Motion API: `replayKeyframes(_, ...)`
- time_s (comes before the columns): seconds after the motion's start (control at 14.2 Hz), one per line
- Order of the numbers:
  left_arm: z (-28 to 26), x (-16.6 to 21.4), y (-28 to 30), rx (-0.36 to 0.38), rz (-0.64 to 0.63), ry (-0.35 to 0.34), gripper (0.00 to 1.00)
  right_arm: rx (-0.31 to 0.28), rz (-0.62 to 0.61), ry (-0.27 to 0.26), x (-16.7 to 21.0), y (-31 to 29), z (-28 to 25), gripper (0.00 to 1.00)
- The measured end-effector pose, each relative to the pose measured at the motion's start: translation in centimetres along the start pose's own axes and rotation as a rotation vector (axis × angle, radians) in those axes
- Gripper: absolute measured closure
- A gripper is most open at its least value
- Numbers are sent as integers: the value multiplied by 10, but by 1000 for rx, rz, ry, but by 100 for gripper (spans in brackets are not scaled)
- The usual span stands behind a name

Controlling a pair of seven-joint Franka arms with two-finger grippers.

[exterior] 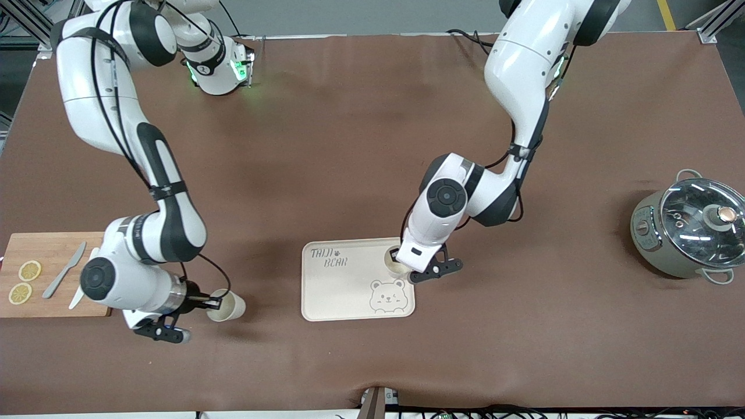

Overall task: Place white IKEA cup upright on tray with both arms
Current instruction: 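Carry the cup with the left gripper to the tray while the right gripper follows, then set both cups upright on the tray and open the left gripper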

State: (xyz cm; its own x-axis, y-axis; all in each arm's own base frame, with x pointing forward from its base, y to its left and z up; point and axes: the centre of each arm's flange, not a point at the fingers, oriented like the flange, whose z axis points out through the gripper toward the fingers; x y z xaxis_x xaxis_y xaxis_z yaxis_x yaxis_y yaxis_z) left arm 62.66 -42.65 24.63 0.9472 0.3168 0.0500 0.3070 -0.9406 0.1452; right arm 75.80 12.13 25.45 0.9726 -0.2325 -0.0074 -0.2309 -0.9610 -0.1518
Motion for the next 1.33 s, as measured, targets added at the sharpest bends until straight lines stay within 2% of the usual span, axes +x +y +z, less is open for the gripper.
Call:
replayKeyframes(0.63,24,-10,1,18,-16,-13,96,-2,151,-17,-65,-126,15,96)
replayKeyframes(0.77,24,-9,0,18,-17,-13,84,-2,169,-17,-78,-146,18,96)
replayKeyframes(0.84,24,-9,0,18,-17,-12,84,0,176,-12,-84,-155,19,96)
replayKeyframes(0.91,24,-9,0,18,-17,-11,78,3,179,-3,-88,-163,19,96)
replayKeyframes(1.33,14,-13,11,1,1,0,20,10,188,16,-93,-170,26,96)
